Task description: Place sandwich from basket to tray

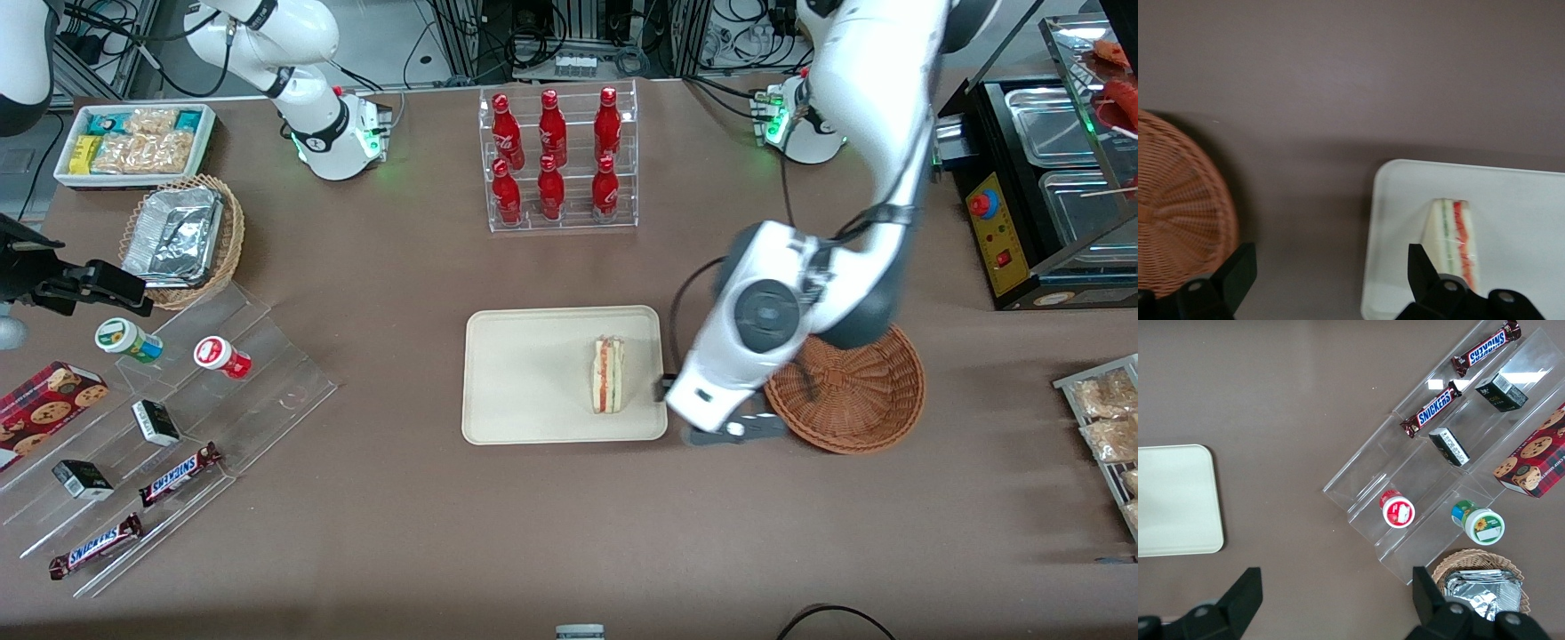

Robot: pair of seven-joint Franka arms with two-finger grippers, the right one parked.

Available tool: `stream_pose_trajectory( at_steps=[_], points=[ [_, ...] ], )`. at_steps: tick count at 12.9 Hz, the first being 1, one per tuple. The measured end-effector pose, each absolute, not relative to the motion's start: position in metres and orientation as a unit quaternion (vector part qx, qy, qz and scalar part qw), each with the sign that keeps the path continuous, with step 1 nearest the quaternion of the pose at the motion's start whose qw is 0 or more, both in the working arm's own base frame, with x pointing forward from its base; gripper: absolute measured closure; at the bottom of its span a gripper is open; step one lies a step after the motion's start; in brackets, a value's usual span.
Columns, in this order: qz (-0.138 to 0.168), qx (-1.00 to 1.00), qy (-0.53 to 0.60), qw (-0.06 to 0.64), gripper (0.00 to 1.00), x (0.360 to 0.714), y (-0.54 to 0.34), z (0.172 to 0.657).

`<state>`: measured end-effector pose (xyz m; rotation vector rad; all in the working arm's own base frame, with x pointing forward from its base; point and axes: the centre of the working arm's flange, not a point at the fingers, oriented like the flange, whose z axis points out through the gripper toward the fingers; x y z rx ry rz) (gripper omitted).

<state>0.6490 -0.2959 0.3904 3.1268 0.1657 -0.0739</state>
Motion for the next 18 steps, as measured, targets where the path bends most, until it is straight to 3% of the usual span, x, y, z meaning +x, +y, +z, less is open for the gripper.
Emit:
stream_pose_trajectory(
  at_steps=[4,7,10,13,18],
  points=[
    [-0.041,0.998,0.048,0.005,0.0,0.66,-0.215,0.436],
    [-0.063,0.997,0.039,0.002,0.0,0.65,-0.152,0.485],
    [-0.073,0.997,0.037,0.002,0.0,0.617,-0.107,0.547],
    [-0.051,0.998,0.047,0.005,0.0,0.585,-0.087,0.602],
    [-0.049,0.998,0.048,-0.013,0.0,0.538,-0.076,0.649]
  ],
)
